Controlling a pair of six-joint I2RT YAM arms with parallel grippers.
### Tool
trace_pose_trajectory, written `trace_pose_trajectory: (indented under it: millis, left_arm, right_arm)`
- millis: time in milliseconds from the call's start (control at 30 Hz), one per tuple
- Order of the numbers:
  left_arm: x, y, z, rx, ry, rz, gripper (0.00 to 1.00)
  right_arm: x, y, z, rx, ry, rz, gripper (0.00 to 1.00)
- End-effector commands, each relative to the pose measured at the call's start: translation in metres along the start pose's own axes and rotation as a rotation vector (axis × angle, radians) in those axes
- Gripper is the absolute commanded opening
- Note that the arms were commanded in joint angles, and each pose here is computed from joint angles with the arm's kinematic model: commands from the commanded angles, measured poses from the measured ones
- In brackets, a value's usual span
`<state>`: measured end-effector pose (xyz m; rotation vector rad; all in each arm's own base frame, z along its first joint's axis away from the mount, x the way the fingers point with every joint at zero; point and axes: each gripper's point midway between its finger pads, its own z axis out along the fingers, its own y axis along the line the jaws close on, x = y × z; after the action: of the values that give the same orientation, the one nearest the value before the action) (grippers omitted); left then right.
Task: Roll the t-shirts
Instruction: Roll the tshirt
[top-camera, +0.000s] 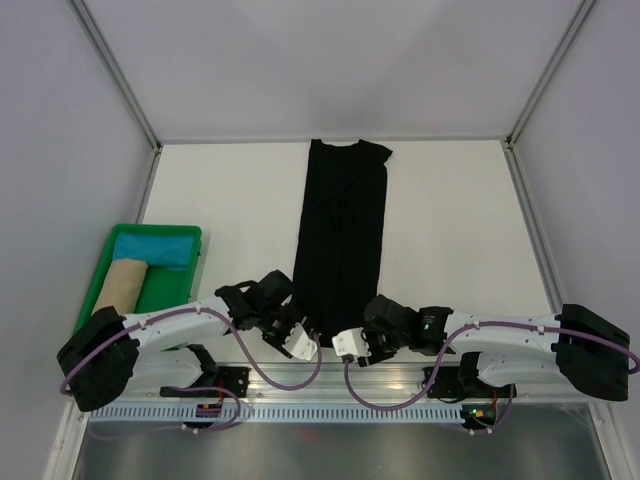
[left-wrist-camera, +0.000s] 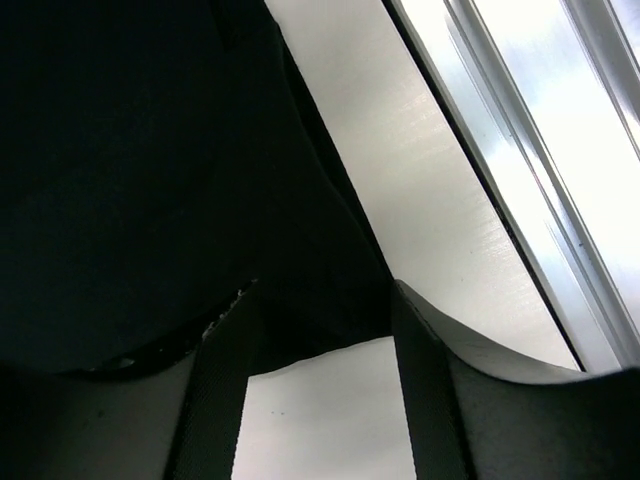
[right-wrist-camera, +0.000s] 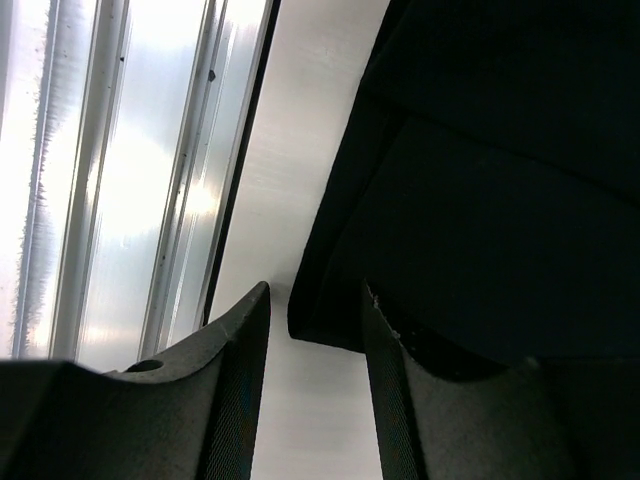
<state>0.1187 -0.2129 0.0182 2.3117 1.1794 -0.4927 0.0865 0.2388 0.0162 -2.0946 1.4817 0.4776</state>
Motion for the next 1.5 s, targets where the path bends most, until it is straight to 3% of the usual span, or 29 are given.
trace_pose_trajectory:
  millis: [0, 200, 367, 533, 867, 933, 967, 1100, 1333, 1467]
  left_arm:
    - [0.005, -0.015, -0.003, 0.087, 0.026, 0.098, 0.63]
    - [-0.014, -0.014, -0.013, 0.129, -0.033, 0.148, 0.7]
    - [-0.01, -0.018, -0.016, 0.17, -0.006, 0.143, 0.7]
    - [-0.006, -0.021, -0.004, 0.165, -0.012, 0.104, 0.66]
    - [0.0, -0.007, 0.011, 0.119, 0.004, 0.096, 0.3]
    - [-0.003, -0.005, 0.012, 0.12, -0.007, 0.077, 0.17]
    - [-0.004, -0.004, 0.012, 0.114, -0.007, 0.037, 0.03]
    - [-0.011, 0.012, 0.002, 0.072, 0.003, -0.113, 0.02]
    - [-0.043, 0.01, -0.023, 0.165, -0.164, -0.442, 0.02]
    - [-0.038, 0.018, -0.027, 0.157, -0.211, -0.591, 0.02]
  right_arm:
    - [0.011, 0.007, -0.001, -0.033, 0.051, -0.027, 0.48]
    - [0.016, 0.008, -0.005, -0.037, 0.081, -0.032, 0.35]
    - [0.015, 0.008, -0.007, -0.036, 0.073, -0.04, 0.2]
    - [0.009, 0.006, -0.007, -0.027, 0.052, -0.046, 0.15]
    - [0.006, 0.005, -0.009, -0.02, 0.034, -0.038, 0.05]
    - [0.005, 0.007, -0.009, -0.029, 0.031, -0.034, 0.03]
    - [0.004, 0.006, -0.01, -0.027, 0.029, -0.03, 0.02]
    - [0.001, 0.006, -0.014, -0.033, 0.022, -0.008, 0.0]
    - [-0.01, -0.014, -0.025, -0.06, -0.075, 0.119, 0.0]
    - [-0.01, -0.027, -0.028, -0.09, -0.101, 0.188, 0.0]
